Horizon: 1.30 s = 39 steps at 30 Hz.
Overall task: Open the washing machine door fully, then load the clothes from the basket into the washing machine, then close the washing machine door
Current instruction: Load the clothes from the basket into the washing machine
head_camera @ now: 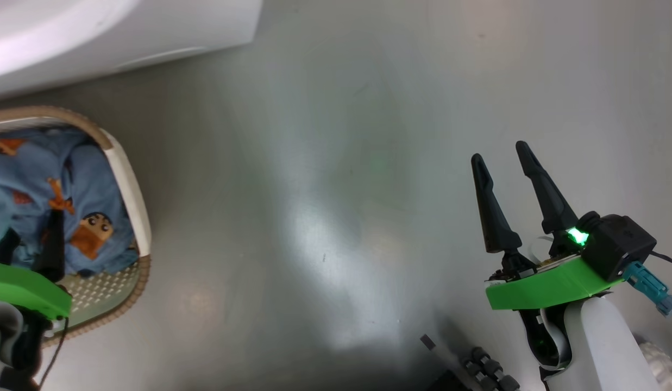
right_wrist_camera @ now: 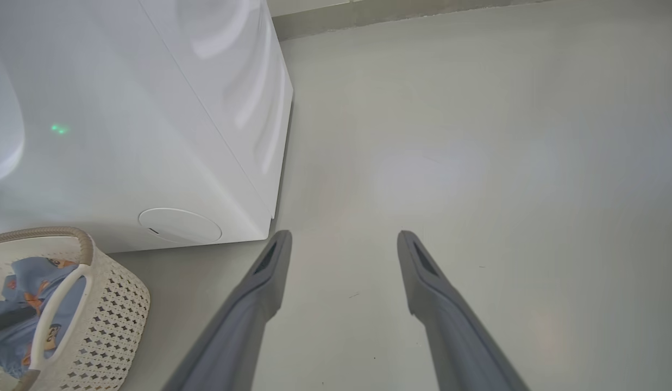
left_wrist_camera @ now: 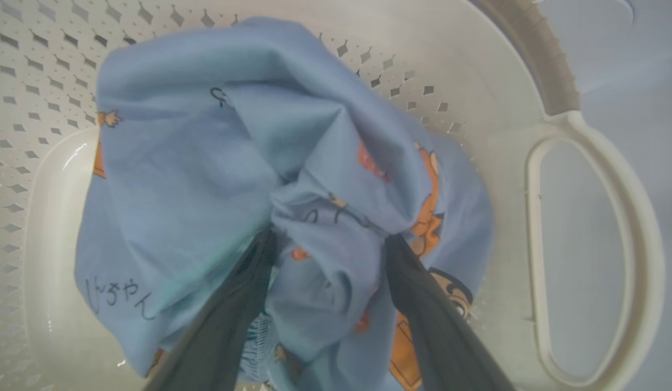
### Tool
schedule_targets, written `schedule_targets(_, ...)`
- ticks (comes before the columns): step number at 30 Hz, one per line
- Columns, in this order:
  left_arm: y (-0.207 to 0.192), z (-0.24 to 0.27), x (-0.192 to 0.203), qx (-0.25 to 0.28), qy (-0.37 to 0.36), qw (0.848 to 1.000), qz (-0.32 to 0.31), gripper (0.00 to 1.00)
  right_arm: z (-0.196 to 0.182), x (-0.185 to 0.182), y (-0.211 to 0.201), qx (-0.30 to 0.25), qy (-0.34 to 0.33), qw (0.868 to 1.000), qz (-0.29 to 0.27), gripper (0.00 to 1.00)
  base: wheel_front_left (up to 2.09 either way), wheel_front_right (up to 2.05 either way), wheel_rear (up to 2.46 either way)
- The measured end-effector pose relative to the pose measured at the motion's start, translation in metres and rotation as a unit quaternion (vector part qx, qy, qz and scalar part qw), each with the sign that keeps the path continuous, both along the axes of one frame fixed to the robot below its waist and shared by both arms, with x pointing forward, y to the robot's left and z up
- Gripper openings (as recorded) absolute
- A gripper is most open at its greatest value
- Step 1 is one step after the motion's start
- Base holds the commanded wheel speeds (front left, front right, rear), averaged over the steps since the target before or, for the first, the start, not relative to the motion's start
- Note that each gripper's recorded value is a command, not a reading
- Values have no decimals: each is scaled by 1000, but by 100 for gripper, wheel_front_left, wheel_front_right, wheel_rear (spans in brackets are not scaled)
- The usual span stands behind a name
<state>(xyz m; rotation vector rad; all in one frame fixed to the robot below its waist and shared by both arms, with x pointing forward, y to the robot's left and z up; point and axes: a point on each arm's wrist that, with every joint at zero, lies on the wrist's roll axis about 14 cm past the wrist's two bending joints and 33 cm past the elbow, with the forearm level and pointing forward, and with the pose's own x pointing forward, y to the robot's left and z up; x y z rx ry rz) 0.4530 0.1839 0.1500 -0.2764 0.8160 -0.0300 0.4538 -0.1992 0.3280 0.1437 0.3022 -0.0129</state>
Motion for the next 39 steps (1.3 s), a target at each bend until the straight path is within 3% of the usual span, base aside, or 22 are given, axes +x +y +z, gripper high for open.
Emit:
schedule_targets(16, -9, -63, 2, -10, 117, 993, -16, 100, -17, -12, -21, -17, 30, 999, -25, 100, 0, 0, 0)
schedule_targets(17, -12, -64, 2, -12, 123, 992, -18, 96, -17, -13, -23, -19, 31, 999, -26, 100, 0, 0, 0)
schedule_targets(18, -13, -65, 4, -14, 124, 992, -17, 43, -17, -13, -23, -19, 31, 999, -27, 100, 0, 0, 0)
schedule_targets(19, -14, -64, 4, -17, 127, 992, -16, 6, -16, -13, -24, -20, 30, 999, -28, 100, 0, 0, 0)
schedule_targets(20, -14, -64, 4, -17, 127, 992, -17, 0, -14, -13, -25, -20, 28, 999, -28, 100, 0, 0, 0)
schedule_targets(39, -5, 26, 18, -7, 1, 1000, -17, 0, 52, 1, -15, -2, -56, 998, -22, 100, 0, 0, 0)
